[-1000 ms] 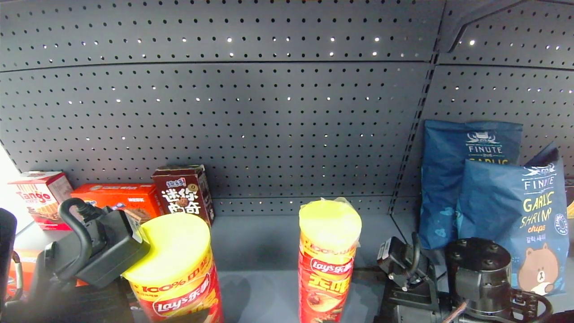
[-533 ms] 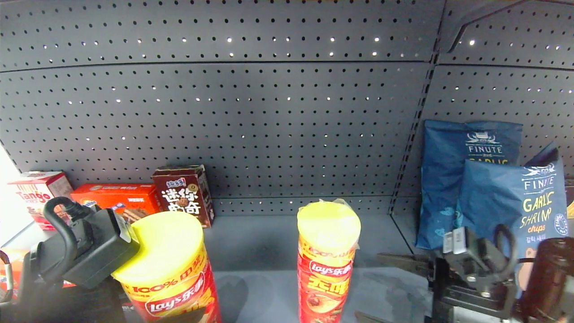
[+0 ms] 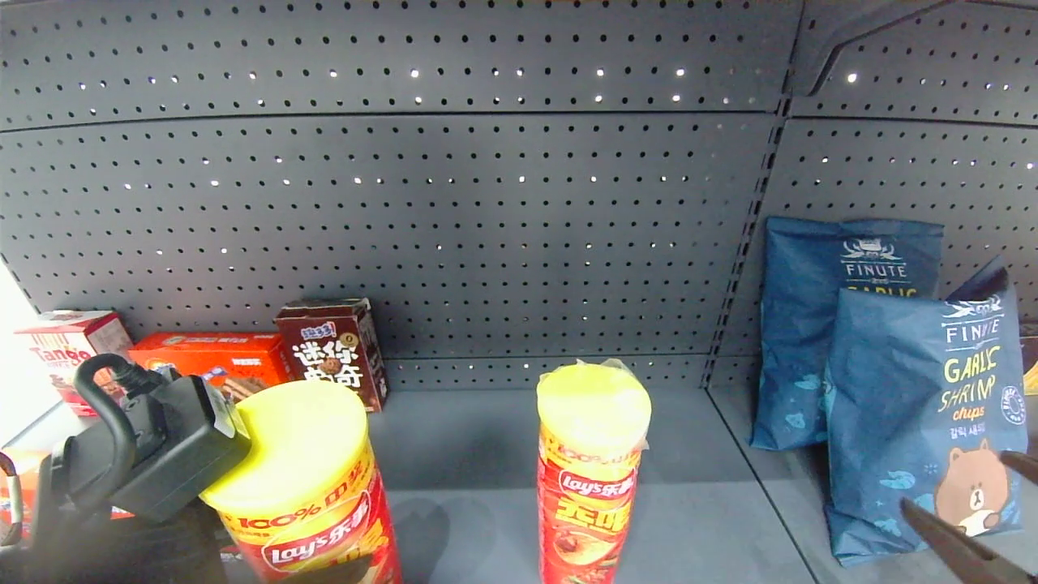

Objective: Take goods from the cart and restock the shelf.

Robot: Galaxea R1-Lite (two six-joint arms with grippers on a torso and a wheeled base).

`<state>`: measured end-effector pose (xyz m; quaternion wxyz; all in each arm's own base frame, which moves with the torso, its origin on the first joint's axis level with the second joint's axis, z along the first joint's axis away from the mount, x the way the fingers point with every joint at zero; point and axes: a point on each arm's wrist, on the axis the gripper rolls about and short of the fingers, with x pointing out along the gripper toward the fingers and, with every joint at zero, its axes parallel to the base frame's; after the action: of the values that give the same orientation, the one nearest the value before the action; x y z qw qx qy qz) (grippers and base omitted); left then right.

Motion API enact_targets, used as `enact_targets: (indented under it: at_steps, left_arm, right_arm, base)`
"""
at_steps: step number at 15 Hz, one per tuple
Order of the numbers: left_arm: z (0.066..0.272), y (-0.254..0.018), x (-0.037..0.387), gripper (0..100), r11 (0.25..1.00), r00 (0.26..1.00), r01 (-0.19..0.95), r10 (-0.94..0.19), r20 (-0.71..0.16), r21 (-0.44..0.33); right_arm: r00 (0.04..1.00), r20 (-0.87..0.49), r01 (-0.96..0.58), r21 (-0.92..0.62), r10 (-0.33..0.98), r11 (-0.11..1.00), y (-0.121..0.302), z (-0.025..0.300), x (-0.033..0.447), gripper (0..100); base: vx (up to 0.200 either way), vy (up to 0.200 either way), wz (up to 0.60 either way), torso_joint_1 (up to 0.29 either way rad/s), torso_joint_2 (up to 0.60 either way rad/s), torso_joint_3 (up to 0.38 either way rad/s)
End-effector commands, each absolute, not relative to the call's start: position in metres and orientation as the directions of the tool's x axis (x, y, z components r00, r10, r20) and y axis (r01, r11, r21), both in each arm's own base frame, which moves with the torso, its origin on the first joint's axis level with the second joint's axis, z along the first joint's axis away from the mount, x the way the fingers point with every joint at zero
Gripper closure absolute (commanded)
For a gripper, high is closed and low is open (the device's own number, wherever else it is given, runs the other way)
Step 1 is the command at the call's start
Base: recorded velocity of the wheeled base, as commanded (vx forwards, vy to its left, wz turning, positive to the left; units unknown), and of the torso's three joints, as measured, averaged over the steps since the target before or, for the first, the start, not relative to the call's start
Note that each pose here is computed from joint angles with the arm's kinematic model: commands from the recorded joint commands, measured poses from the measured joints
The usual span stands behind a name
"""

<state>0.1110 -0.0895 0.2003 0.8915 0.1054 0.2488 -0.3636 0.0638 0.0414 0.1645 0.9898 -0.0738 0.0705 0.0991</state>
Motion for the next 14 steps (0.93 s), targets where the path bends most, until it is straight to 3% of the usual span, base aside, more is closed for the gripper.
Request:
enact_targets:
  at_steps: [1,4,6,8,10,11,12,13,14]
  left_arm:
    - [0.2,-0.089,0.111,100,0.713,0.61,0.702,-0.597,-0.521,0.006]
    - [0.201,-0.088,0.109,100,0.715,0.617,0.699,-0.598,-0.512,0.007]
    - [0.203,-0.088,0.109,100,0.713,0.619,0.701,-0.602,-0.504,0.01]
    - [0.203,-0.088,0.108,100,0.708,0.615,0.706,-0.607,-0.504,0.009]
    - [0.2,-0.087,0.106,100,0.704,0.609,0.71,-0.607,-0.51,0.009]
    - [0.201,-0.087,0.103,100,0.696,0.605,0.718,-0.616,-0.504,0.01]
    - [0.201,-0.086,0.102,100,0.697,0.607,0.717,-0.618,-0.5,0.011]
    - [0.202,-0.086,0.102,100,0.695,0.607,0.719,-0.62,-0.497,0.011]
    - [0.202,-0.085,0.1,100,0.695,0.61,0.718,-0.621,-0.492,0.012]
  right_arm:
    - [0.992,-0.12,0.015,-0.139,-0.032,0.99,0.014,0.136,0.041,0]
    - [0.95,-0.093,0.287,-0.12,-0.299,0.95,-0.01,0.107,0.015,0]
    - [0.924,-0.097,0.357,-0.126,-0.369,0.926,-0.018,0.087,-0.007,0]
    - [0.898,-0.055,0.433,-0.067,-0.436,0.899,-0.021,0.085,-0.019,0]
    - [0.889,-0.045,0.447,-0.124,-0.455,0.886,-0.022,0.086,-0.02,0]
    - [0.95,-0.02,0.303,-0.194,-0.312,0.933,-0.02,0.086,-0.019,0]
    - [0.999,0.006,0.039,-0.199,-0.038,0.979,-0.018,0.086,-0.018,0]
    - [0.988,0.012,-0.147,-0.197,0.153,0.969,-0.016,0.086,-0.018,0]
    - [0.974,0.015,-0.219,-0.198,0.227,0.955,-0.017,0.086,-0.017,0]
  base:
    - [0.0,0.0,0.0,0.0,0.0,0.0]
    - [0.0,0.0,0.0,0.0,0.0,0.0]
    - [0.0,0.0,0.0,0.0,0.0,0.0]
    - [0.0,0.0,0.0,0.0,0.0,0.0]
    - [0.0,0.0,0.0,0.0,0.0,0.0]
    - [0.0,0.0,0.0,0.0,0.0,0.0]
    - [0.0,0.0,0.0,0.0,0.0,0.0]
    - [0.0,0.0,0.0,0.0,0.0,0.0]
    - [0.0,0.0,0.0,0.0,0.0,0.0]
